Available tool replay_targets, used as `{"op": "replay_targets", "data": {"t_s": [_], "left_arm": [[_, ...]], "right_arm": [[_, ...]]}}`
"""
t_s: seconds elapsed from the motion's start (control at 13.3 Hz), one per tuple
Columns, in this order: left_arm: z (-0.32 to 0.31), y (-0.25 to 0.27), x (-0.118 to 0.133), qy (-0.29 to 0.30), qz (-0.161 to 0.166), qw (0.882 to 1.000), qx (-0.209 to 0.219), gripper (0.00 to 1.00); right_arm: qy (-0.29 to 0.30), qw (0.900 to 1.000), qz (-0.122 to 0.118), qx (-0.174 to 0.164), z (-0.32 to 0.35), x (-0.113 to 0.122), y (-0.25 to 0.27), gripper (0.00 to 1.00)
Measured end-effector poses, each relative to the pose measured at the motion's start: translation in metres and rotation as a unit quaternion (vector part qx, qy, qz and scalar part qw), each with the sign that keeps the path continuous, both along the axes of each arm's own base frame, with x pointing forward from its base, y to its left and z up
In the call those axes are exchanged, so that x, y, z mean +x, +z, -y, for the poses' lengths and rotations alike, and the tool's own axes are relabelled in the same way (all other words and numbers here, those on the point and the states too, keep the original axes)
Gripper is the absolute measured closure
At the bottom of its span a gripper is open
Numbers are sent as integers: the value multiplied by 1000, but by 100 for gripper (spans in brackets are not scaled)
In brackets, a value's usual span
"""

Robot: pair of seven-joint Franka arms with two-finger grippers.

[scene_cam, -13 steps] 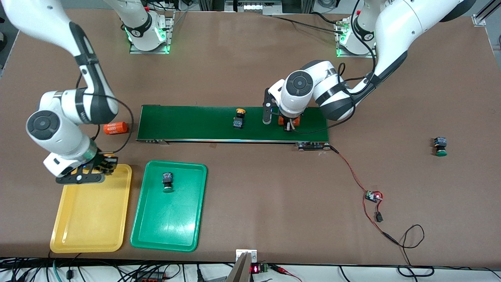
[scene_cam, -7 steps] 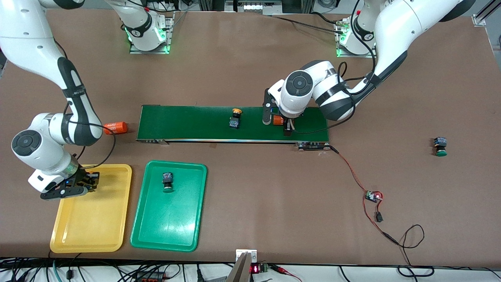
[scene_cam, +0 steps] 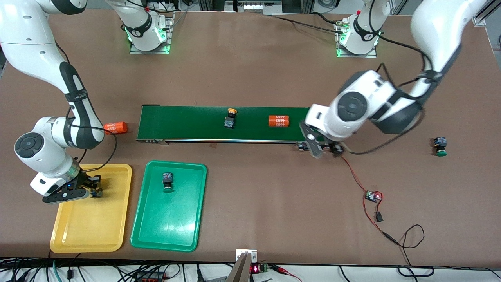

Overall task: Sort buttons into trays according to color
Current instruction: 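Release the yellow button in the yellow tray and lift the right gripper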

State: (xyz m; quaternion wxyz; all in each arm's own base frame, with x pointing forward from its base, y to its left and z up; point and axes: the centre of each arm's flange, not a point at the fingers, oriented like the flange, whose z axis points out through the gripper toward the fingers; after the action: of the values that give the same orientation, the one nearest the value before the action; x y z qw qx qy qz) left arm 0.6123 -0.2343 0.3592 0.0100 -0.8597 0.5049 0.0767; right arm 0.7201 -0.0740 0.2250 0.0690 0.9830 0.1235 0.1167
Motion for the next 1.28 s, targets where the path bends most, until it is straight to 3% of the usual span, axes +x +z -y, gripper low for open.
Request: {"op": "replay_targets", "data": {"t_s": [0.15,0.38,0.75,0.98,1.13,1.28], "left_arm": [[-40,13,17,96,-1,995,21,0],[-103,28,42,195,8,980,34,0],[-206,12,71,288,16,955,72,0],[-270,-21,83,335,20,938,89,0],[-320,-50,83,376,14,921,104,0],[-366,-69,73,438,2,891,116,0]], "right_arm": [[1,1000,1,0,0,0,0,38],[-2,1000,0,8,-6,1,7,36],[-58,995,-78,30,-67,-15,78,29],[-101,990,-93,39,-117,-37,115,26],[-120,986,-100,58,-146,-58,125,20],[-137,982,-108,65,-175,-82,130,15]]}}
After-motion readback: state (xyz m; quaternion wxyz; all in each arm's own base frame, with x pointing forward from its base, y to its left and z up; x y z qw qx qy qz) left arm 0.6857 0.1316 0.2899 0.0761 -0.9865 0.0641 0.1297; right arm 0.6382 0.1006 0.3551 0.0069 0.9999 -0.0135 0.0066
